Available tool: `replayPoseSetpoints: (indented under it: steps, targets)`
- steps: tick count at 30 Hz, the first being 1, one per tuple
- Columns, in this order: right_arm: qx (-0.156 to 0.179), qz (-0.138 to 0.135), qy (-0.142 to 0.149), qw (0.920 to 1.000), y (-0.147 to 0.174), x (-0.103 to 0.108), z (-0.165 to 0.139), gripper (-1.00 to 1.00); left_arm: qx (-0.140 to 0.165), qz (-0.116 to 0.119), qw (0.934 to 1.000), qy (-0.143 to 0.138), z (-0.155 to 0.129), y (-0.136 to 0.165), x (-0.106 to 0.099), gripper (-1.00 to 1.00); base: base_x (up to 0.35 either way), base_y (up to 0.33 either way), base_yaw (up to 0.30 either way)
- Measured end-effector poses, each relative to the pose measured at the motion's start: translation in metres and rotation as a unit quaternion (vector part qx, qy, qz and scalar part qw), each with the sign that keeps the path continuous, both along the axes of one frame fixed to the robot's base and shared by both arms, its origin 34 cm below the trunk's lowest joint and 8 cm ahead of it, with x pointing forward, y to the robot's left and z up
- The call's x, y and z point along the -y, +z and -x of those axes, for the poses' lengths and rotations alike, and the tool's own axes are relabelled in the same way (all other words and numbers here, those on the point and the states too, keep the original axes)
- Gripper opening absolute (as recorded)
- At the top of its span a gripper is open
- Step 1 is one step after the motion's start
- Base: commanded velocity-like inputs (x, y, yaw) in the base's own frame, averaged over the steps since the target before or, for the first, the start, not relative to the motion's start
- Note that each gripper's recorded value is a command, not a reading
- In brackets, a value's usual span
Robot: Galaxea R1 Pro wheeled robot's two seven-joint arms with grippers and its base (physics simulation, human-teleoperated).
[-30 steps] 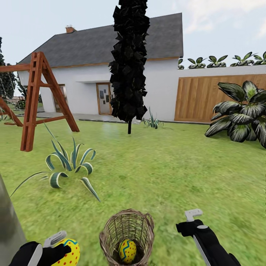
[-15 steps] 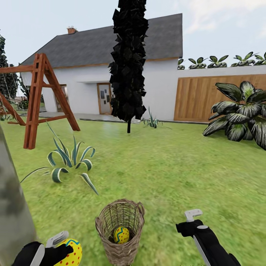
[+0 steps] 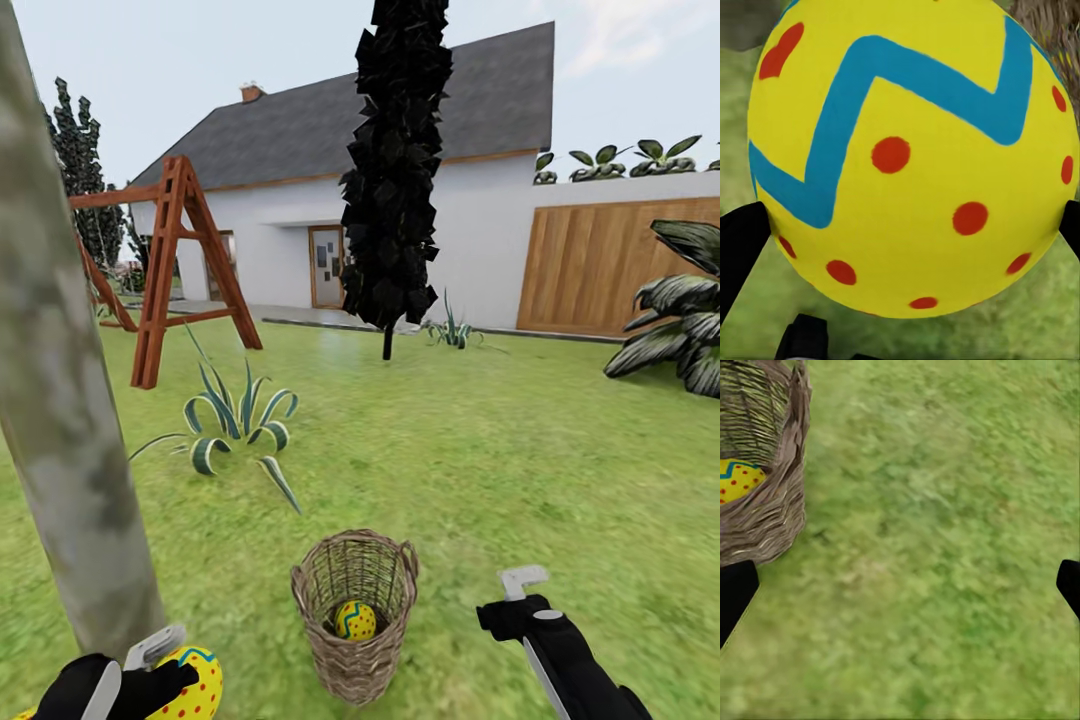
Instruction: Take the three Easter eggs out of the wicker basket on the lawn in the garden, then place them on the lawn next to a single tree (choose any tree) so that all three eggs are next to the same tree and none are left in the basket.
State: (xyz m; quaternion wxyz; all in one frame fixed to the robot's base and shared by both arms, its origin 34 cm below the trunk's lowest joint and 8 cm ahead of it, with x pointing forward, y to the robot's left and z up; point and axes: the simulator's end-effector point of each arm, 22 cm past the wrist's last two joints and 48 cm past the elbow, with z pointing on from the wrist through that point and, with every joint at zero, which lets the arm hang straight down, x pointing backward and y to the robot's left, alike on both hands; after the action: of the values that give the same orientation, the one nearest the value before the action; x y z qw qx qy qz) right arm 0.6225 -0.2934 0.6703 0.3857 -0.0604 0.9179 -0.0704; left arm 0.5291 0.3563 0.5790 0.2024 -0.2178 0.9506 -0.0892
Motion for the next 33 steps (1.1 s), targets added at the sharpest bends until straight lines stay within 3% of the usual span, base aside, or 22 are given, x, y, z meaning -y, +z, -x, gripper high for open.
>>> replayPoseSetpoints:
  steps: [29, 33]
  targets:
    - [-0.001, -0.002, -0.001, 1.0000, -0.0003, 0.0008, 0.0004, 1.00, 0.004, 0.000, 1.0000, 0.000, -0.0021, 0.0023, 0.0006, -1.00, 0.000, 0.000, 0.288]
    - [-0.001, -0.003, -0.002, 1.0000, -0.0002, 0.0010, 0.0003, 1.00, 0.001, 0.000, 1.0000, 0.000, -0.0008, 0.0004, 0.0011, -1.00, 0.000, 0.000, 0.055]
